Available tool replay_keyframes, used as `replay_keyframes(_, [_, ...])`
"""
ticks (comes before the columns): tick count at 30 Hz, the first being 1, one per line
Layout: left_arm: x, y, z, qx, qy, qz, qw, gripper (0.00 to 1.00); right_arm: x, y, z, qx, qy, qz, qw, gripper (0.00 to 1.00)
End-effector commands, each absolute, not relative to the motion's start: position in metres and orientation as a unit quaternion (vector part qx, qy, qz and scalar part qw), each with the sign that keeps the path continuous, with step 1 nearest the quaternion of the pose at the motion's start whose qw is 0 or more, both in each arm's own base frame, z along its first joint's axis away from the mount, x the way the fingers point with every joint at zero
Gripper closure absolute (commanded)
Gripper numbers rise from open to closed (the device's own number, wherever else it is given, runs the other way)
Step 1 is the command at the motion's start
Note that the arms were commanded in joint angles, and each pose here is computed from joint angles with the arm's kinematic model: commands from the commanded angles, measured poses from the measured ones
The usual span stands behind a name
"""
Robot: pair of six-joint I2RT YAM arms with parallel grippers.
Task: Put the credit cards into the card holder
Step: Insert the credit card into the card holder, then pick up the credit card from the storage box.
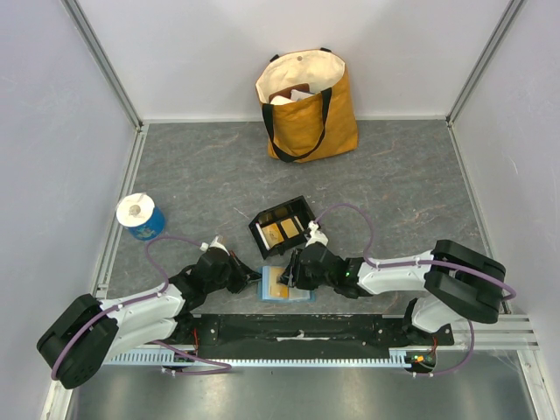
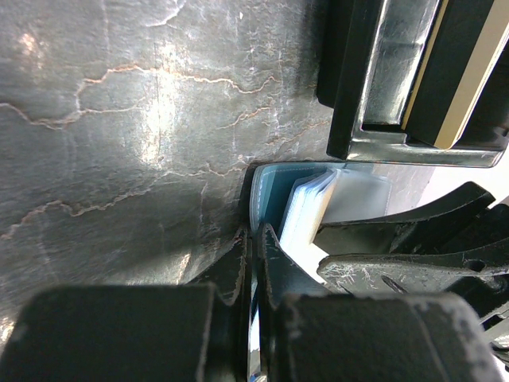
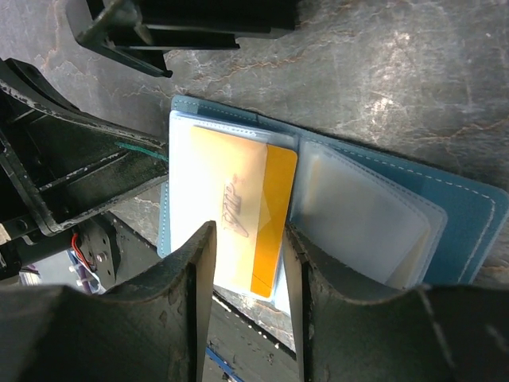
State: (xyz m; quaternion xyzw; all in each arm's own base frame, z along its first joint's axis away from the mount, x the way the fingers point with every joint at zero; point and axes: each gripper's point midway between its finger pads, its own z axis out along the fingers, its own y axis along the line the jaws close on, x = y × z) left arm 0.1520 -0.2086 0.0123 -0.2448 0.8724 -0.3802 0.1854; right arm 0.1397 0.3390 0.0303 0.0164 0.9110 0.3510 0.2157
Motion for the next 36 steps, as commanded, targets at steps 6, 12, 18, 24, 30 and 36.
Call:
replay_keyframes(6, [0.129,-0.184,-0.025,-0.23,0.906,-0.314,0.165,0.98,0.144,0.376,0.056,-0.035,0.887,0.401,0.225,0.62])
replay_keyframes(12, [0.129,-0.184,-0.025,-0.233,0.905,-0.315,0.166,0.98,0.145,0.385,0.07,-0.052,0.872,0.426,0.237,0.73])
replay_keyframes(18, [0.132,-0.184,-0.023,-0.239,0.902,-0.317,0.17,0.98,0.155,0.36,0.072,-0.052,0.89,0.366,0.268,0.5])
replay_keyframes(24, [0.137,-0.188,-0.016,-0.242,0.896,-0.327,0.177,0.98,0.172,0.34,0.128,-0.069,0.869,0.346,0.347,0.4])
replay_keyframes(30, [0.143,-0.19,-0.011,-0.247,0.892,-0.33,0.185,0.98,0.214,0.349,0.166,-0.09,0.861,0.326,0.38,0.3])
replay_keyframes(36, [0.145,-0.193,-0.006,-0.242,0.891,-0.334,0.188,0.98,0.26,0.374,0.156,-0.118,0.88,0.297,0.352,0.24])
